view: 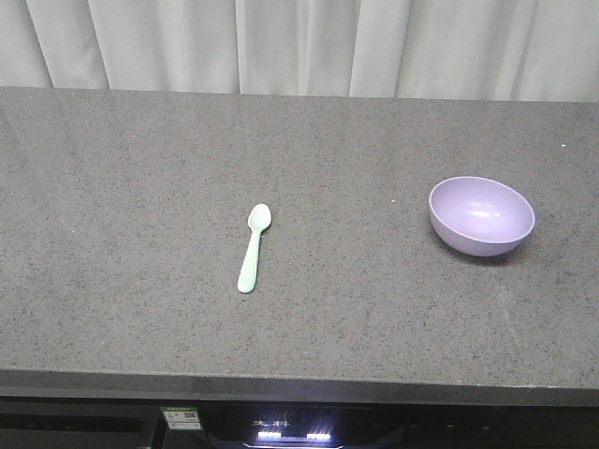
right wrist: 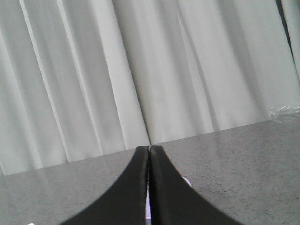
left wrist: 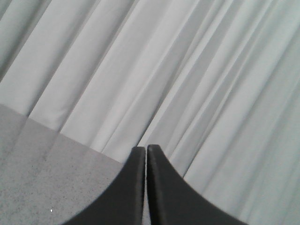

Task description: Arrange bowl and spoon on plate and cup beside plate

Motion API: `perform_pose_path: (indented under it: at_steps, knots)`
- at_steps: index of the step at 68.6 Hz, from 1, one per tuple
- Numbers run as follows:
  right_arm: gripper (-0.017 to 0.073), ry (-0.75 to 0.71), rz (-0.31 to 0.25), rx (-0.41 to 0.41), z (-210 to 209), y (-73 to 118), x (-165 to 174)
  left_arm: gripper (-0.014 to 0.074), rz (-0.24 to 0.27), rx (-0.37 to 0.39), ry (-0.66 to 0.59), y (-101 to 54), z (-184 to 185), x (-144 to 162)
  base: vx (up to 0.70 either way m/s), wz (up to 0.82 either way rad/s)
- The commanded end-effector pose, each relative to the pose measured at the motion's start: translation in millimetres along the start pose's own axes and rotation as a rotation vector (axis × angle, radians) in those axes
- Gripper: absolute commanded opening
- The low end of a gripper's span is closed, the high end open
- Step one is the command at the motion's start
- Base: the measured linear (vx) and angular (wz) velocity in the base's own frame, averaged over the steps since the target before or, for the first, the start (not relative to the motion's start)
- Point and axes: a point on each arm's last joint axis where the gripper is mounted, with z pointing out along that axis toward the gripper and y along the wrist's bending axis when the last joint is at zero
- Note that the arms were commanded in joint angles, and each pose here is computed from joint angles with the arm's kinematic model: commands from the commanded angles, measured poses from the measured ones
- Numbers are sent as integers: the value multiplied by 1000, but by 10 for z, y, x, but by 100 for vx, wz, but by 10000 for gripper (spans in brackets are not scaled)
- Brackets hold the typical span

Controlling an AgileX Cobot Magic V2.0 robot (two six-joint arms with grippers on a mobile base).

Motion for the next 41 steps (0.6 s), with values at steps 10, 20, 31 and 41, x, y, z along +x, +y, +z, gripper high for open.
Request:
perform_pose_path:
  at_steps: [10,20,31,41]
  knots:
    - [17,45,-209,36,266,112,-530,-6,169,37,149,-296,273,-435,0,0]
    - [123,48,-269,34,388,157,-701,19,213,42,323,-387,565,-509,0,0]
    - [386,71,-271,34,486,167,-730,142,207,42,457,-448,840,-561,0,0]
    - [604,59,-278,32,507,169,-738,295,147,29,419,-455,1027,-606,0,0]
